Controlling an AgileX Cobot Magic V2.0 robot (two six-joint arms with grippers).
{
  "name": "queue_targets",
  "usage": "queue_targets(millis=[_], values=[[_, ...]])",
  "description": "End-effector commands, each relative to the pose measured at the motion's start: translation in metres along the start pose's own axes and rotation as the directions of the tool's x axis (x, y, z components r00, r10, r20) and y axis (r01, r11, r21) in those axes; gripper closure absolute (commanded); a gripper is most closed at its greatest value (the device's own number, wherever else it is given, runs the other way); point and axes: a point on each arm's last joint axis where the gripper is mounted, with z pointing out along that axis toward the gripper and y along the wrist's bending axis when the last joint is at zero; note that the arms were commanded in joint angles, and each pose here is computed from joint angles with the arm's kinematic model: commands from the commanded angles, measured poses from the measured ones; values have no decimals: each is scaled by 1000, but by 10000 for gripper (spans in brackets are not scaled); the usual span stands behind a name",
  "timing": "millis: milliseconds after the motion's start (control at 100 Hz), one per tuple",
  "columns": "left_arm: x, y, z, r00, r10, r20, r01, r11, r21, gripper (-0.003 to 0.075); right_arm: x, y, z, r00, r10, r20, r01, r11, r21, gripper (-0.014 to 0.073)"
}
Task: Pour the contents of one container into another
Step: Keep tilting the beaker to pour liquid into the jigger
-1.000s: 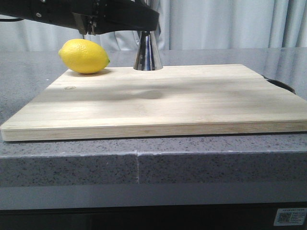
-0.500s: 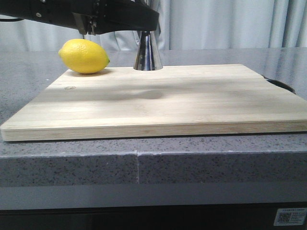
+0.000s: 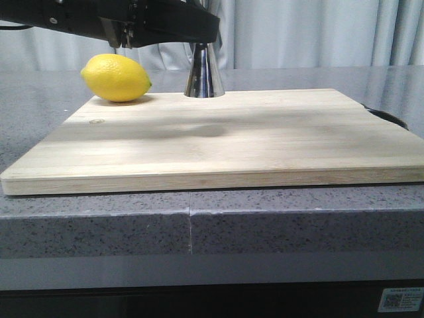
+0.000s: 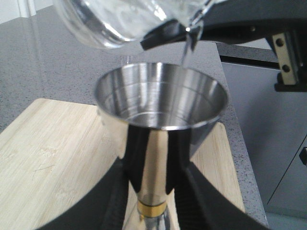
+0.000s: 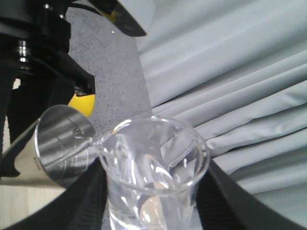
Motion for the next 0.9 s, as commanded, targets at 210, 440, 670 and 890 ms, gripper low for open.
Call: queue_targets(millis=[210, 440, 670, 890], values=[[-32, -12, -3, 989, 35, 141, -45, 997, 66, 531, -12, -16, -9, 999, -35, 37, 33, 998, 51, 433], [-32, -12, -3, 989, 35, 141, -45, 997, 66, 531, -11, -16, -8, 998, -51, 29, 49, 998, 48, 433], [-32, -12, -3, 989, 35, 141, -45, 997, 66, 531, -11, -16, -8, 997, -70, 25, 69, 997, 43, 433], [-32, -12, -3, 989, 35, 141, -45, 997, 66, 531, -10, -15, -8, 997, -78, 22, 77, 996, 42, 433]])
